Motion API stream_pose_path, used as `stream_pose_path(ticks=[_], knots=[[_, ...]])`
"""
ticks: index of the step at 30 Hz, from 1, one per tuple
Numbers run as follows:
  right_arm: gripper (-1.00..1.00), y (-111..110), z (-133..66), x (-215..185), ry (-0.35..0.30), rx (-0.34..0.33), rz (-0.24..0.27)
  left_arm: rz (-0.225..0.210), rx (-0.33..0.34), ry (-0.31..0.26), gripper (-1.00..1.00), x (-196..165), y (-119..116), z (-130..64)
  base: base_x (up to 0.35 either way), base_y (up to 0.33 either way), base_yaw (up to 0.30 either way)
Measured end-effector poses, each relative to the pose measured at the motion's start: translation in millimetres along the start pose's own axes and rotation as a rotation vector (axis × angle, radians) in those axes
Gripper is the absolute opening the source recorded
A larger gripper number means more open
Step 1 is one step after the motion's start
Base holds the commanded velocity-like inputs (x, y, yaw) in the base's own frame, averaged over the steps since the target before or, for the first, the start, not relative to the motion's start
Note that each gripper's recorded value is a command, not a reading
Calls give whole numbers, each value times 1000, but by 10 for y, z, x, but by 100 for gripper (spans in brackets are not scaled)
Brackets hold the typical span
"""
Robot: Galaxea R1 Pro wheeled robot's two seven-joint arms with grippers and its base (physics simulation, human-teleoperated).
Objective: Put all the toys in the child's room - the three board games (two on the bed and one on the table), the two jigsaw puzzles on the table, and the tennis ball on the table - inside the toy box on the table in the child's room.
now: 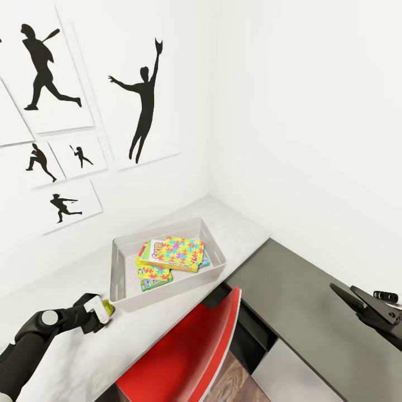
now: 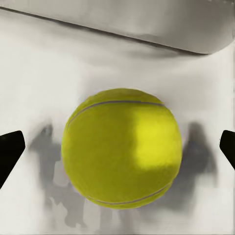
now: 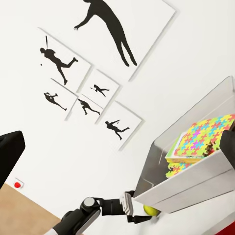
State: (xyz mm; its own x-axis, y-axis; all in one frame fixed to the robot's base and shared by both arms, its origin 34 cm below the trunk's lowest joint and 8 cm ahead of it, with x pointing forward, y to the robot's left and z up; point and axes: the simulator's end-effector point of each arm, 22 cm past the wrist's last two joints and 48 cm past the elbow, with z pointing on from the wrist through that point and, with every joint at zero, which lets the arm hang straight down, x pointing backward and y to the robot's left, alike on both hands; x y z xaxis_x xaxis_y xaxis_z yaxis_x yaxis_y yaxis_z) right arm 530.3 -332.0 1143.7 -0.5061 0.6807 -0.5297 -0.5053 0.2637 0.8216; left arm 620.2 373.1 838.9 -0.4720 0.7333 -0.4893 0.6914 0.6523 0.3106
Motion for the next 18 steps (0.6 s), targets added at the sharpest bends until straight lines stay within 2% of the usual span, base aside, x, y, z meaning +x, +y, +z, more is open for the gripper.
stream_pose_path(ticks=[10, 18], knots=[[100, 1, 0, 0, 0, 0, 0, -1, -55, -14, 100, -93, 130, 18, 0, 0, 0], [100, 1, 0, 0, 0, 0, 0, -1, -69, -16, 100, -104, 162, 19, 0, 0, 0]])
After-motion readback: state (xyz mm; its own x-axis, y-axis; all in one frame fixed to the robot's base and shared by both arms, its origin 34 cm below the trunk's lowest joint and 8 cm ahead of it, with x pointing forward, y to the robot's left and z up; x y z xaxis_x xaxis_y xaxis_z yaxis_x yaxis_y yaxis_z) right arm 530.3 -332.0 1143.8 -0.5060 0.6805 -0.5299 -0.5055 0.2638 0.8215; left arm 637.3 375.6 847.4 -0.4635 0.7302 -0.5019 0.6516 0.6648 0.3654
